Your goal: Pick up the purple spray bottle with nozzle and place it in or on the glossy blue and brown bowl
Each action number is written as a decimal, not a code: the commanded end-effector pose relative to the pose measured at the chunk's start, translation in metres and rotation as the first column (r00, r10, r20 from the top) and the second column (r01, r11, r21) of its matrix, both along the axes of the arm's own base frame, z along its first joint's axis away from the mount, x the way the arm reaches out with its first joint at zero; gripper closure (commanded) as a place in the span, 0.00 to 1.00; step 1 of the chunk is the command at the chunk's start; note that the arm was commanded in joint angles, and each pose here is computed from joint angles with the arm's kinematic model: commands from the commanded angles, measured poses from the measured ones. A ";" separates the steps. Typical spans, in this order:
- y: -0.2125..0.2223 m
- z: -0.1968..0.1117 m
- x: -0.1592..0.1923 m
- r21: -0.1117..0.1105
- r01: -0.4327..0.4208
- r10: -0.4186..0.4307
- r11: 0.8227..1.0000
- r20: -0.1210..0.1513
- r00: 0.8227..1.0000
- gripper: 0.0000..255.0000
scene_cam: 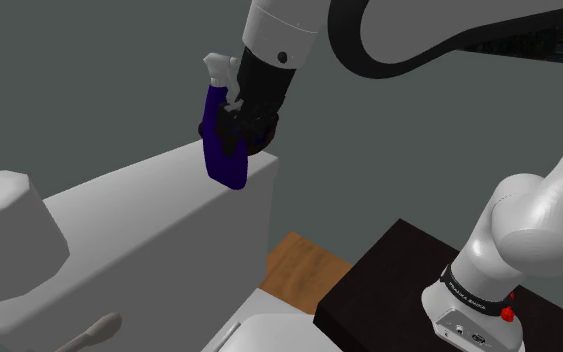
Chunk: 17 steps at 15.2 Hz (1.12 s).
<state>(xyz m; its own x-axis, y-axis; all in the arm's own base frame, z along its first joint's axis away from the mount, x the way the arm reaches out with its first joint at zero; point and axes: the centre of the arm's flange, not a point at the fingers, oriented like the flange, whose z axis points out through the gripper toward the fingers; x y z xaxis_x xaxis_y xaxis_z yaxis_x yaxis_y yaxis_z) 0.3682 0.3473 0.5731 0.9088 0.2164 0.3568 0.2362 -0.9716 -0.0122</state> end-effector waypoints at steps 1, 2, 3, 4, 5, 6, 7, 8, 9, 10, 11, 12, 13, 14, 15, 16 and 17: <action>0.000 0.000 0.000 0.000 0.000 0.000 1.000 0.000 1.000 1.00; 0.000 0.000 0.000 0.000 0.000 0.000 1.000 0.000 1.000 1.00; 0.000 0.000 0.000 0.000 0.000 0.000 1.000 0.000 1.000 1.00; 0.000 0.000 0.000 0.000 0.000 0.000 1.000 0.000 1.000 1.00; 0.000 0.000 0.000 0.000 0.000 0.000 1.000 0.000 1.000 1.00; 0.000 0.000 0.000 0.000 0.000 0.000 1.000 0.000 1.000 1.00; 0.000 0.000 0.000 0.000 0.000 0.000 1.000 0.000 1.000 1.00; 0.000 0.000 0.000 0.000 0.000 0.000 1.000 0.000 1.000 1.00; 0.000 0.000 0.000 0.000 0.000 0.000 1.000 0.000 1.000 1.00; 0.000 0.005 0.000 0.000 0.000 0.000 1.000 0.000 1.000 1.00; 0.000 0.010 0.000 0.000 0.000 0.000 1.000 0.000 1.000 1.00; 0.000 0.016 0.000 0.000 0.000 0.000 1.000 0.000 1.000 1.00; 0.000 0.021 0.000 0.000 0.000 0.000 1.000 0.000 1.000 1.00; 0.000 0.026 0.000 0.000 0.000 0.000 1.000 0.000 1.000 1.00; 0.000 0.032 0.000 0.000 0.000 0.000 1.000 0.000 1.000 1.00; 0.000 0.037 0.000 0.000 0.000 0.000 1.000 0.000 1.000 1.00; 0.000 0.042 0.000 0.000 0.000 0.000 1.000 0.000 1.000 1.00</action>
<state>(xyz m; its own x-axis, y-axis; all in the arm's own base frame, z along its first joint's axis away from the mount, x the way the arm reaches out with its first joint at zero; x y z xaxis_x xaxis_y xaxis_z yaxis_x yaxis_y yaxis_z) 0.3681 0.3470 0.6097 0.9087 0.2164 0.3569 0.2362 -0.9716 -0.0123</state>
